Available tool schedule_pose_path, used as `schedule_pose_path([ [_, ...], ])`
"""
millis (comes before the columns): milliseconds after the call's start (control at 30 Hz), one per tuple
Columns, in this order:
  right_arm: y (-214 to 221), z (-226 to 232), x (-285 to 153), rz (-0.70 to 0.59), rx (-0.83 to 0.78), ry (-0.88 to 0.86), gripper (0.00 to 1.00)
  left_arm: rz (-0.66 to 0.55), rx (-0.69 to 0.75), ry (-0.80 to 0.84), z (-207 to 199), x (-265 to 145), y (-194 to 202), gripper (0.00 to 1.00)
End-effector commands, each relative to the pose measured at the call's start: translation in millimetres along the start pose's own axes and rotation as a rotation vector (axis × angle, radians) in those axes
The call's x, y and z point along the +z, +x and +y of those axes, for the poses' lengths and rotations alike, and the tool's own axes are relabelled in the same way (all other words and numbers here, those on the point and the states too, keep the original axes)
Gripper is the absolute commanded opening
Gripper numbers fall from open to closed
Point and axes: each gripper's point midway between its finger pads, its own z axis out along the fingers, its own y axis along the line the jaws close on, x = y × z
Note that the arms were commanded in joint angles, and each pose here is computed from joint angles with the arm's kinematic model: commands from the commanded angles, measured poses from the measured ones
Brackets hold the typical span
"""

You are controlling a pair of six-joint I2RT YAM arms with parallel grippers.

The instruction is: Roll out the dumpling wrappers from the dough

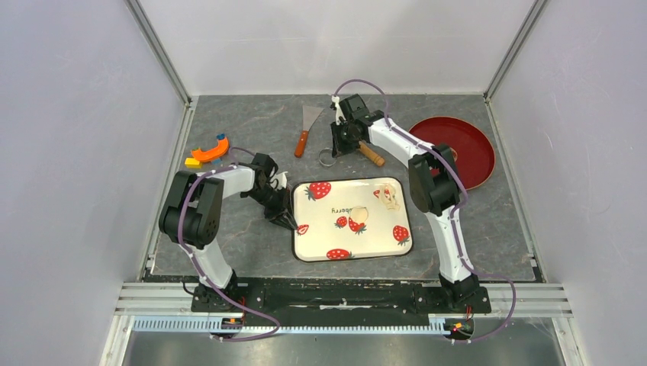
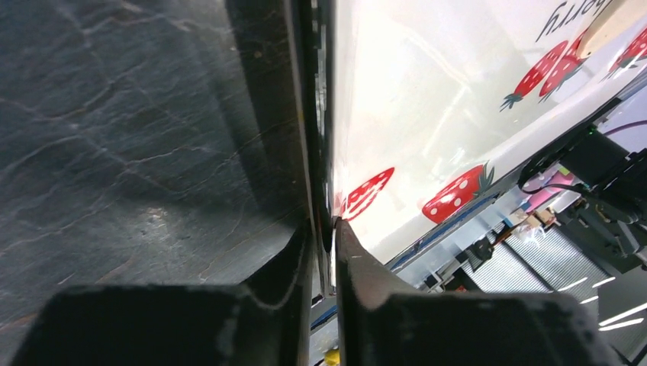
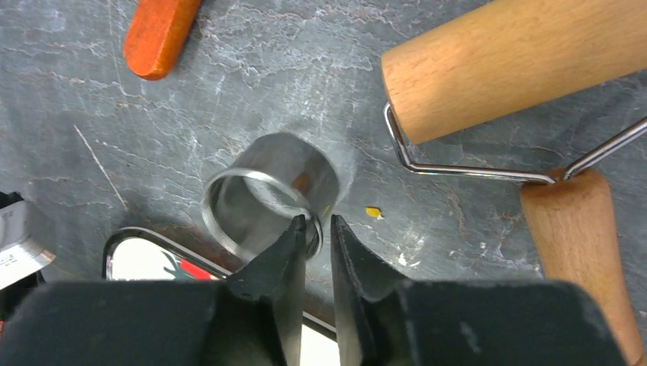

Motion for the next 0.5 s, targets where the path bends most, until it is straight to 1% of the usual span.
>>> schedule_pose_path([
  [0,-10.1,-0.5,-15.6,-0.035,-0.038,0.028,0.29,-0.064,0.034,-0.07,0.9,-0.4,-16.8,0.25],
  [33,-10.9,-0.5,-18.6,-0.04,-0.043,0.031,0.38,-0.075,0.047,-0.075,-0.8,-4.1,-19.3,0.29],
  [67,-12.6,-1.1,-22.2,-0.049,-0.048,0.036,0.45,-0.092,0.063,-0.074,-3.9,-8.2,-23.4,0.33],
  [133,-14.8,1.1,-28.6,-0.061,-0.059,0.034,0.57,-0.121,0.089,-0.072,-10.5,-16.3,-30.7,0.39],
  [300,-23.1,-1.5,-53.9,-0.127,-0.04,0.032,0.85,-0.23,0.148,-0.067,-29.7,-38.4,-56.7,0.44],
  [367,-27.8,-9.7,-70.8,-0.174,-0.007,0.031,0.93,-0.28,0.166,-0.062,-37.8,-46.3,-69.6,0.47],
  [467,-28.8,-34.4,-88.9,-0.207,0.051,0.036,0.97,-0.35,0.191,-0.034,-52.2,-56.0,-89.4,0.5],
])
